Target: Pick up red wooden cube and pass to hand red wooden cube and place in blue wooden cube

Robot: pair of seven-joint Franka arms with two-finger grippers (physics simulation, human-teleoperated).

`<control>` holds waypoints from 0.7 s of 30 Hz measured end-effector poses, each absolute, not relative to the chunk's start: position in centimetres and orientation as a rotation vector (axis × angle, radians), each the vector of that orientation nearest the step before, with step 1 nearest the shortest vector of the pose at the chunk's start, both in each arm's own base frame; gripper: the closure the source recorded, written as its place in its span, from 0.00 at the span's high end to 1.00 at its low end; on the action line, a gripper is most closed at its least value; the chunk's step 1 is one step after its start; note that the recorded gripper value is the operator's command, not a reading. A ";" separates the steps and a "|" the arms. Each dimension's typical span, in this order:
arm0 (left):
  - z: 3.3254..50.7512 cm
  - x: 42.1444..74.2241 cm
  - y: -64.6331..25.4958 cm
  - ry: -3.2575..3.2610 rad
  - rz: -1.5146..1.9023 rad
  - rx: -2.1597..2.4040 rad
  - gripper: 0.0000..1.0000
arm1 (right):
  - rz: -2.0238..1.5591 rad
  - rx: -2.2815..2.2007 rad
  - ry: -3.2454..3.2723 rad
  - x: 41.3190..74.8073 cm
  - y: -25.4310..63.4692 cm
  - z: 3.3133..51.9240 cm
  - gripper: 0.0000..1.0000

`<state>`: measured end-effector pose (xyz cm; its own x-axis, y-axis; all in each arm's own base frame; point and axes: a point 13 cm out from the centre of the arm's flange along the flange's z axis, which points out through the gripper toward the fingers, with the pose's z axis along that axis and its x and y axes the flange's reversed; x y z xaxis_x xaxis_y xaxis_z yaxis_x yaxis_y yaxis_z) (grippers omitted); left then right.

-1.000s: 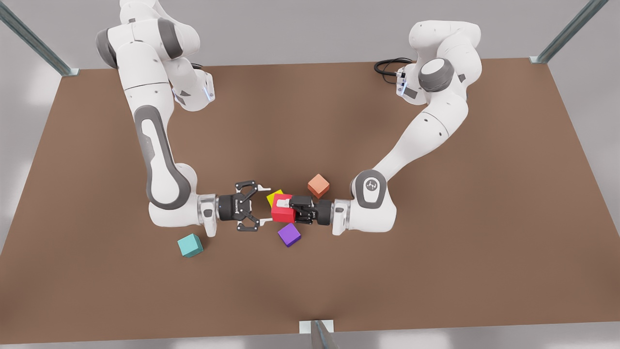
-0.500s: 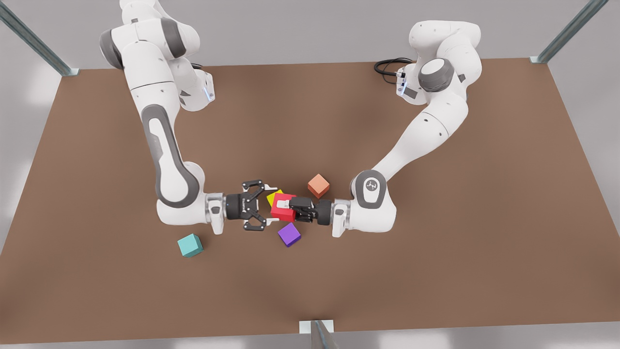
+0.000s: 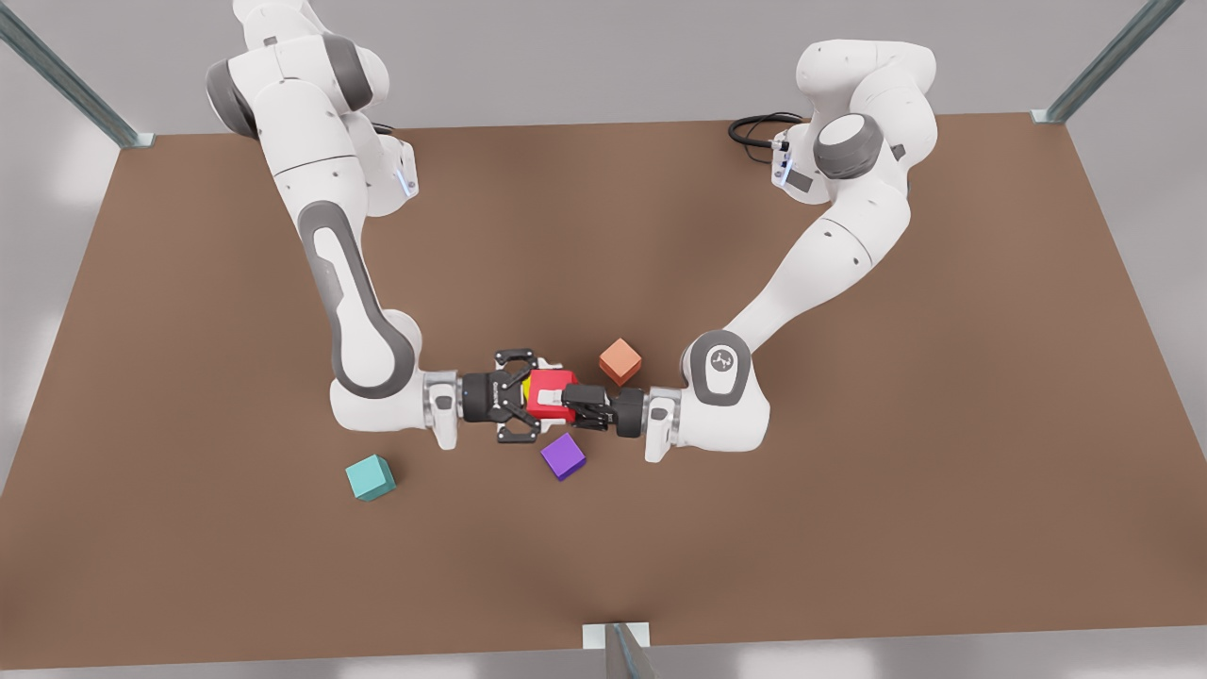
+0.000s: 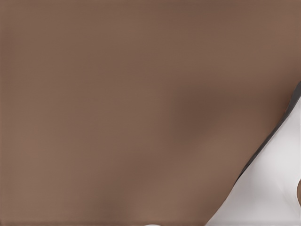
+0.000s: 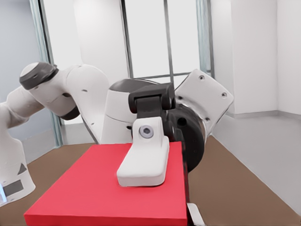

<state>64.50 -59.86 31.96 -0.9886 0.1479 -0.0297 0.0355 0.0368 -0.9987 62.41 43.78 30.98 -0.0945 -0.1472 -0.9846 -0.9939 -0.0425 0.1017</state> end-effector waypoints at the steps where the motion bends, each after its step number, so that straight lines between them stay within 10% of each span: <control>1: 31.9 64.5 -59.9 -2.201 2.115 -0.193 0.57 | 1.246 -1.306 1.368 62.4 43.7 30.9 0.55; 5: 31.7 64.5 -59.9 -2.198 2.111 -0.185 0.57 | 1.241 -1.311 1.368 62.4 43.7 30.8 0.56; 6: 31.7 64.5 -59.9 -2.198 2.111 -0.184 0.99 | 1.241 -1.312 1.367 62.4 43.7 30.8 0.56; 21: 35.9 73.2 -37.4 -2.577 1.891 -0.507 1.00 | 1.108 -1.383 1.386 66.3 36.9 31.7 0.57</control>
<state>73.25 -37.41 35.88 -0.9465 0.1936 -0.2581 0.3043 0.2700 -0.9135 66.27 36.94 31.67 -0.0127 -0.2336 -0.9723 -0.9998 -0.0100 0.0155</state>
